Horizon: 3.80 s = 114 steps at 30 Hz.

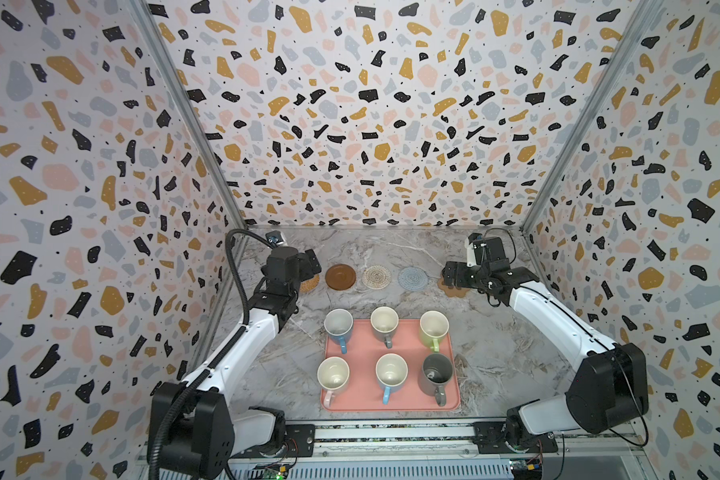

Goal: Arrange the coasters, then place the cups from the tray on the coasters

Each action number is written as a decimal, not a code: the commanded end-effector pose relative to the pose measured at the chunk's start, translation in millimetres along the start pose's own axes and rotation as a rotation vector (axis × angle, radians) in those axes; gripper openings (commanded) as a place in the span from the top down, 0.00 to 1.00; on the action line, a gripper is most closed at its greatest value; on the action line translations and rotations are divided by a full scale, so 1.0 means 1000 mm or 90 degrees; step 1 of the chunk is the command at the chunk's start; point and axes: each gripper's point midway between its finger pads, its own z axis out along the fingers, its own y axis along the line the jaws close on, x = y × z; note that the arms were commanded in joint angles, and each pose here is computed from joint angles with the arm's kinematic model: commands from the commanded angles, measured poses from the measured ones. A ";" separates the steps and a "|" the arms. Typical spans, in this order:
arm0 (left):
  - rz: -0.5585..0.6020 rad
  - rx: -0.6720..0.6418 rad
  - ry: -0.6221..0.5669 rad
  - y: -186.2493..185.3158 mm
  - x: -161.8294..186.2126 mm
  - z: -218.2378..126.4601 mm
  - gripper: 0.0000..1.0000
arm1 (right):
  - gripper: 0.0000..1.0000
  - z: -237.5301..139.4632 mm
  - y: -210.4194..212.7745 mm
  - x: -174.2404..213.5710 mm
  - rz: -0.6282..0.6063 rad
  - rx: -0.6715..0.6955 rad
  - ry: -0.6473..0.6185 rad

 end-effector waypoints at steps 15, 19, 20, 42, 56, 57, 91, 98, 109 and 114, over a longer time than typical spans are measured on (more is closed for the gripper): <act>-0.039 0.076 0.034 -0.016 -0.002 -0.029 0.00 | 0.01 -0.011 0.034 0.008 -0.037 -0.049 0.107; -0.036 0.090 0.030 -0.012 0.013 -0.034 0.00 | 0.00 -0.012 0.034 0.020 -0.065 -0.038 0.097; -0.045 0.097 0.031 -0.012 0.015 -0.036 0.00 | 0.00 -0.015 0.032 0.022 -0.065 -0.036 0.100; -0.043 0.098 0.011 -0.006 0.019 -0.054 0.00 | 0.03 -0.083 0.047 0.109 -0.041 -0.051 0.191; -0.049 0.111 0.023 -0.009 0.026 -0.050 0.00 | 0.04 -0.080 0.060 0.152 -0.043 -0.044 0.247; -0.050 0.112 0.023 -0.009 0.027 -0.051 0.00 | 0.04 -0.078 0.059 0.154 -0.045 -0.040 0.252; -0.046 0.112 0.024 -0.011 0.026 -0.046 0.00 | 0.10 -0.031 0.026 0.174 -0.066 0.095 0.265; -0.045 0.110 0.026 -0.009 0.028 -0.047 0.00 | 0.19 -0.032 0.022 0.172 -0.076 0.094 0.248; -0.049 0.108 0.028 -0.007 0.031 -0.050 0.00 | 0.39 -0.027 0.030 0.171 -0.095 0.056 0.219; -0.051 0.106 0.030 -0.005 0.034 -0.052 0.00 | 0.45 -0.023 0.032 0.176 -0.104 0.053 0.219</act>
